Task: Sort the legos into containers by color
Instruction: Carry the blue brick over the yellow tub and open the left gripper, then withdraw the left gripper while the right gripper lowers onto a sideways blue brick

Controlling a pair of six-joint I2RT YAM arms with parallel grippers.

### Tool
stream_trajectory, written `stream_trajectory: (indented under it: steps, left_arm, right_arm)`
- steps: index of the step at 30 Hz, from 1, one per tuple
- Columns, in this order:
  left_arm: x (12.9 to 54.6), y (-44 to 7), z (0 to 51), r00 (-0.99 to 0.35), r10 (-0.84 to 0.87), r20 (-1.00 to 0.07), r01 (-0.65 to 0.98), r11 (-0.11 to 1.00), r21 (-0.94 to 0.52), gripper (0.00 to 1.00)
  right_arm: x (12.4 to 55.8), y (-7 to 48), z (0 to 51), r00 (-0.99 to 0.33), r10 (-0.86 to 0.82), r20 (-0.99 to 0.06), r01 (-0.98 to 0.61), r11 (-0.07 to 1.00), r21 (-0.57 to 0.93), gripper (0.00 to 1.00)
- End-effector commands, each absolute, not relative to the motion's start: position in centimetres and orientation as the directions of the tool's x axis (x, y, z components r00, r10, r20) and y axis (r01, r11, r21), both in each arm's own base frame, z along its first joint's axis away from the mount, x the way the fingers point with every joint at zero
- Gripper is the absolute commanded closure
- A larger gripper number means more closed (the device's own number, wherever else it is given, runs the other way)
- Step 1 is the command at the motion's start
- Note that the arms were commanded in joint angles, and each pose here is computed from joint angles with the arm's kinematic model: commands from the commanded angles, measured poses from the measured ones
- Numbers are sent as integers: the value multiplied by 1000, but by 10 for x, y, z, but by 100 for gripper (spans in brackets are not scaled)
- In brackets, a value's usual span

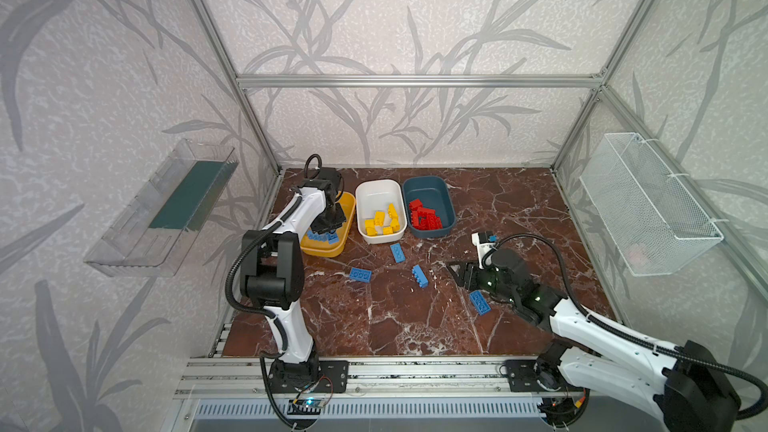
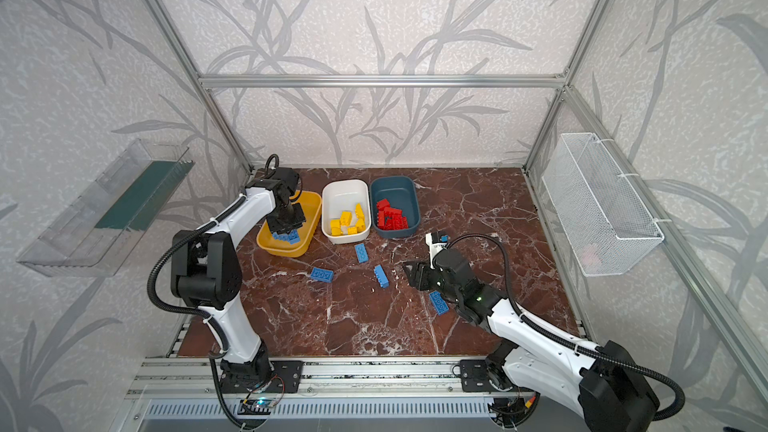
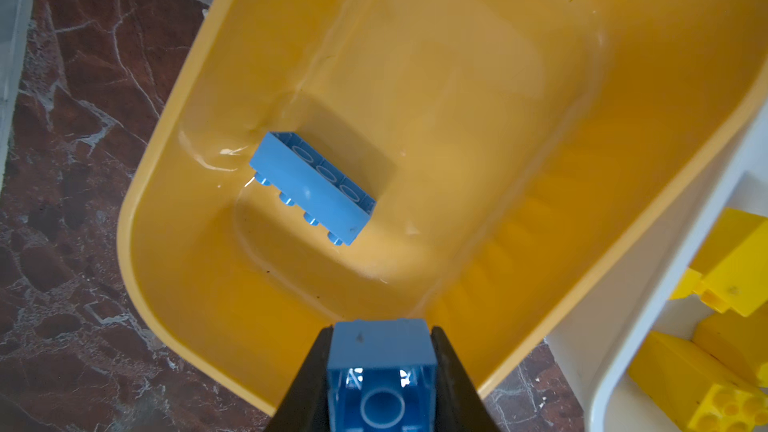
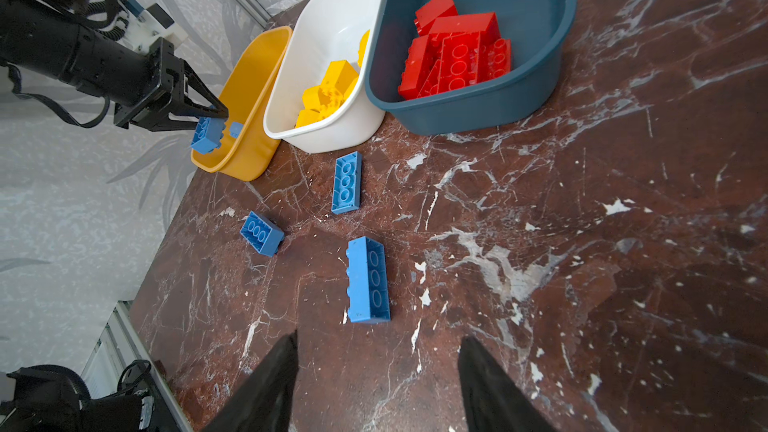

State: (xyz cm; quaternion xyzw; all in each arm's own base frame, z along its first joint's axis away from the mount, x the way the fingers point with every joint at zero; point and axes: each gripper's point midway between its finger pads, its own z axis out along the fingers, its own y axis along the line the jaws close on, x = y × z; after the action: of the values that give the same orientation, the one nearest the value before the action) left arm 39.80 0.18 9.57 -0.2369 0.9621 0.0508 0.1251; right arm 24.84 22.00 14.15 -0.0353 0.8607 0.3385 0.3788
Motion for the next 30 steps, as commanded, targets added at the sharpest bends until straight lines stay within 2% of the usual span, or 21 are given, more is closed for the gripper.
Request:
stream_trajectory:
  steps: [1,6,12,16,23,30]
  left_arm:
    - [402,5,105,-855,-440,-274,-464,885,27,73]
    - [403,7,107,-844,-449,-293,-472,882,9,68]
    - [405,7,124,-825,-456,-333,-478,878,-20,45]
    - [403,5,147,-797,-469,-381,-481,874,-69,37]
    - [388,-12,203,-734,-487,-473,-425,873,-239,31]
    - [350,-36,247,-674,-482,-560,-285,869,-404,11]
  right_arm:
    - [249,221,144,-707,210,-675,-320,757,570,37]
    - [249,224,140,-720,184,-669,-325,762,560,36]
    - [251,228,132,-740,107,-665,-343,789,509,33]
    - [252,234,127,-763,58,-644,-353,797,490,32]
    - [246,250,117,-789,-112,-604,-402,837,371,29]
    - [239,271,112,-767,-279,-578,-467,861,204,27]
